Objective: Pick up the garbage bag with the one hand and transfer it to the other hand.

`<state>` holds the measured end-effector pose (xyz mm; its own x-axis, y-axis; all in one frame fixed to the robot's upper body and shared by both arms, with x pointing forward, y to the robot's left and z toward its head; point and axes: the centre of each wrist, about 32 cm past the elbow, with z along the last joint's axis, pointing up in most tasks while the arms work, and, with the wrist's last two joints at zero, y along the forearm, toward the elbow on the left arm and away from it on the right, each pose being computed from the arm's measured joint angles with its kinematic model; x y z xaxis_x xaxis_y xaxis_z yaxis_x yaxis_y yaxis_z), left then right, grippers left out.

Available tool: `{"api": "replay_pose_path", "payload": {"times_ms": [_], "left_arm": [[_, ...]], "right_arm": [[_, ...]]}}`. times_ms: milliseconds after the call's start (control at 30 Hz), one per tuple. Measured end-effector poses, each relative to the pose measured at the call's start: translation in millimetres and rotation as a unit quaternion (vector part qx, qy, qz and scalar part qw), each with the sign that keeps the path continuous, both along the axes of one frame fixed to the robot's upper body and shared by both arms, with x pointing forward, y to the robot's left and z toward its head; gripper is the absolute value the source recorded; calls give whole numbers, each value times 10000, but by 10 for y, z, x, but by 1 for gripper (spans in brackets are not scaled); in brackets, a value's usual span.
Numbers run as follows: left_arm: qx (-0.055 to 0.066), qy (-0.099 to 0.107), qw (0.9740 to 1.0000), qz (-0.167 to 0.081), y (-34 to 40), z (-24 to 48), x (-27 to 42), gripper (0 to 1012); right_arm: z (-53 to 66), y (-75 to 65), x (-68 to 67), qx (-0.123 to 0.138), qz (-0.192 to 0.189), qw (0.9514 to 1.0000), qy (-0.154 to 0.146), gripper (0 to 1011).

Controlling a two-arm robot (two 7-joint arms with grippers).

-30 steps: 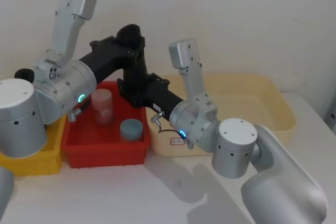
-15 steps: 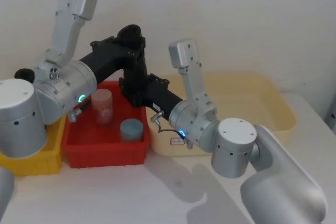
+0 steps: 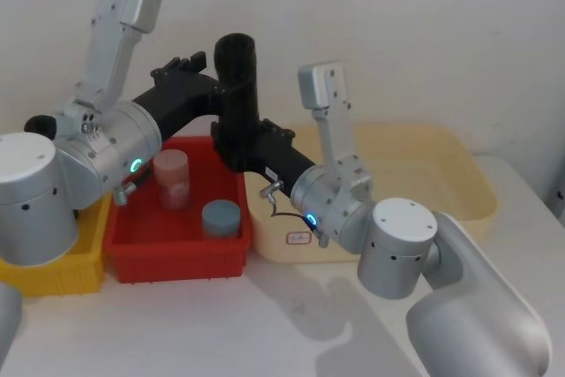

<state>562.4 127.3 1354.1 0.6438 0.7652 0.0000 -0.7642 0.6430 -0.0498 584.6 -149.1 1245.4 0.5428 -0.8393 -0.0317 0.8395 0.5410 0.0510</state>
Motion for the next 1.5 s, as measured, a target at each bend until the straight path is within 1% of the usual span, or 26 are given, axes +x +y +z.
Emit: {"api": "replay_pose_path", "payload": {"times_ms": [33, 67, 100, 133, 167, 200, 267, 367, 400, 433, 500, 533, 600, 700, 733, 800, 900, 1000, 1033, 1100, 1133, 1167, 1300, 1400, 1467, 1500], "left_arm": [[-4, 2, 10000, 6, 4, 1, -1, 826], [-15, 9, 10000, 21, 15, 1, -4, 869], [-23, 12, 10000, 32, 25, 1, -6, 879], [-31, 18, 10000, 43, 33, 1, -7, 934], [-49, 26, 10000, 64, 51, 4, -11, 949], [-49, 26, 10000, 64, 51, 4, -11, 949], [-106, 39, 9999, 102, 94, 13, -22, 1001], [-159, 52, 9998, 130, 134, 22, -33, 1001], [-196, 62, 9997, 148, 166, 27, -44, 1002], [-218, 70, 9996, 153, 181, 29, -49, 1002], [-250, 81, 9995, 173, 214, 34, -59, 1001], [-292, 96, 9993, 196, 252, 39, -72, 1002], [-321, 110, 9992, 218, 286, 41, -82, 1002], [-391, 153, 9987, 291, 368, 36, -111, 1001], [-391, 153, 9987, 291, 368, 36, -111, 1001], [-428, 177, 9983, 350, 417, 24, -127, 1001], [-463, 217, 9976, 470, 500, -14, -151, 1002], [-473, 247, 9971, 544, 549, -45, -162, 1002], [-479, 261, 9968, 591, 578, -62, -169, 1002], [-485, 269, 9965, 630, 603, -75, -174, 1002], [-491, 278, 9962, 665, 624, -89, -179, 1002], [-493, 280, 9961, 678, 632, -94, -181, 1001], [-505, 297, 9954, 753, 679, -122, -194, 1002], [-511, 307, 9951, 790, 702, -137, -199, 1002], [-513, 307, 9950, 803, 711, -141, -202, 1002], [-514, 308, 9949, 810, 715, -143, -203, 1002]], "right_arm": [[10, -11, -1, 42, -59, 10000, 6, 520], [18, -23, 0, 66, -94, 9999, 5, 520], [29, -42, 1, 104, -159, 9998, 11, 520], [34, -53, 2, 122, -192, 9997, 14, 520], [45, -77, 3, 155, -259, 9995, 23, 520], [45, -77, 3, 155, -259, 9995, 23, 520], [58, -113, 6, 189, -359, 9992, 49, 520], [72, -194, 13, 217, -531, 9983, 91, 520], [73, -205, 13, 216, -559, 9981, 104, 520], [73, -252, 16, 211, -646, 9976, 135, 520], [73, -288, 18, 201, -709, 9971, 161, 520], [71, -335, 20, 189, -782, 9966, 188, 520], [66, -373, 21, 167, -846, 9960, 226, 520], [56, -447, 16, 113, -946, 9950, 284, 520], [52, -466, 13, 92, -970, 9948, 306, 520], [42, -514, 5, 36, -1016, 9942, 348, 520], [29, -582, -9, -53, -1065, 9935, 408, 520], [21, -647, -24, -140, -1080, 9930, 453, 520], [18, -675, -30, -179, -1066, 9930, 470, 520], [14, -701, -38, -216, -1053, 9930, 485, 520], [15, -716, -42, -236, -1049, 9930, 488, 528], [13, -740, -49, -272, -1034, 9930, 503, 571], [10, -787, -64, -342, -1011, 9929, 528, 663], [8, -816, -72, -387, -998, 9927, 547, 735], [7, -827, -75, -403, -995, 9927, 555, 808], [6, -836, -79, -418, -986, 9927, 562, 823]]}}
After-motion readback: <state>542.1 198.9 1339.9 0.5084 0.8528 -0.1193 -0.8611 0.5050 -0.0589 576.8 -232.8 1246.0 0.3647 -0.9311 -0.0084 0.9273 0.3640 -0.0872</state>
